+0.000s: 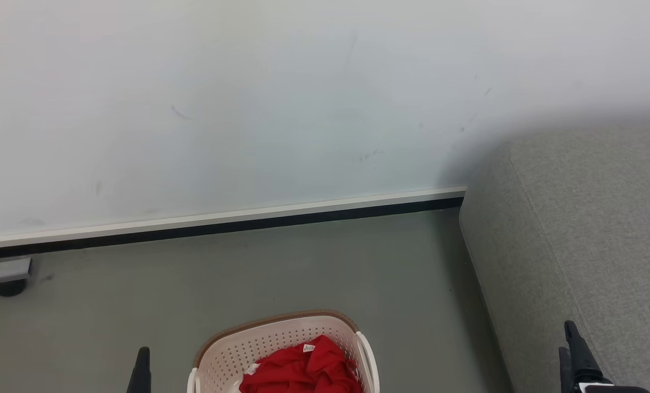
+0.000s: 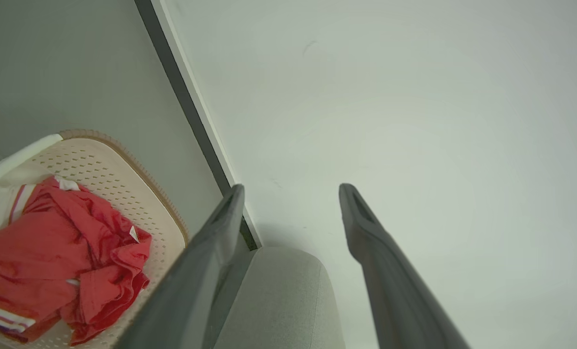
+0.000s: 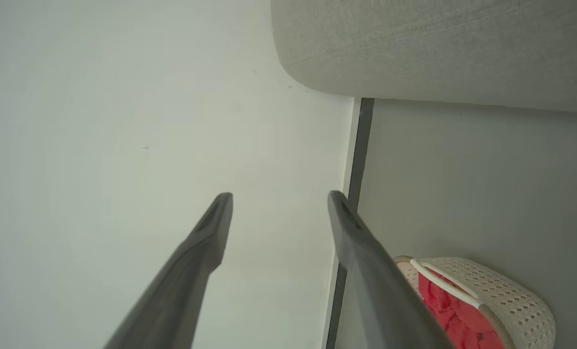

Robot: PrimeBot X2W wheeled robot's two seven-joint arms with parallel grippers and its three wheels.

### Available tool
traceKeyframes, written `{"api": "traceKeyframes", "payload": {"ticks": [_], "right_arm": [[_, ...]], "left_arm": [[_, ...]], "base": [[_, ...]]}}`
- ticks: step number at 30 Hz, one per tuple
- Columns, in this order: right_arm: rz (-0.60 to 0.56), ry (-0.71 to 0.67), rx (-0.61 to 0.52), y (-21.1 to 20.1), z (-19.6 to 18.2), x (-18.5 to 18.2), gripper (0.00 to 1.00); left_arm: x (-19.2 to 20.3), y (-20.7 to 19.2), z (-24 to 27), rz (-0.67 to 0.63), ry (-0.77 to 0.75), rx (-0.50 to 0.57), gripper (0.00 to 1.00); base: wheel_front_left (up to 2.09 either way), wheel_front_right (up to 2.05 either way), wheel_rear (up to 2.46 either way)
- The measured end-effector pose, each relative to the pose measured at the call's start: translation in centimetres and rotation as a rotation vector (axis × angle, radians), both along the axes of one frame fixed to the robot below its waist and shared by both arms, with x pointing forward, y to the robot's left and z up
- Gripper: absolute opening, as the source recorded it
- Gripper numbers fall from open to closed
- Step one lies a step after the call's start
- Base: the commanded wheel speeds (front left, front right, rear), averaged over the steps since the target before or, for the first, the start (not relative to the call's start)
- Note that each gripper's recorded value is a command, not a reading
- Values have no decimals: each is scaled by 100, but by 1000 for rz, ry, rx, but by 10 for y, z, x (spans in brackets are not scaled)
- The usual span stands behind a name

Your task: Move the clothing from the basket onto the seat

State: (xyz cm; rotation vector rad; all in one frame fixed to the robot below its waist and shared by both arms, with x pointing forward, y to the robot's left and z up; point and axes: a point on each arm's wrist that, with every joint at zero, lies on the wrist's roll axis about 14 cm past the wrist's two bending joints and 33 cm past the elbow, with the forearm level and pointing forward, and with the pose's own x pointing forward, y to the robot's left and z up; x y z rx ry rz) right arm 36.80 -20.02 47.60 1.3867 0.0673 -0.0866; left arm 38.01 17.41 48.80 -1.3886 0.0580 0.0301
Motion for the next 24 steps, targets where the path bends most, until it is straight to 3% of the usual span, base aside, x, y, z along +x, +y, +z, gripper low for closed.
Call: {"api": "traceKeyframes", "payload": {"ticks": [14, 24], "right_arm": [[52, -50, -342, 12, 17, 1, 100], [122, -125, -578, 34, 34, 2, 100]], "left_arm": [[-2, 4, 16, 6, -50, 298, 100], [-5, 0, 29, 12, -96, 444, 100]], "base": [[0, 0, 0], [0, 0, 0]]}}
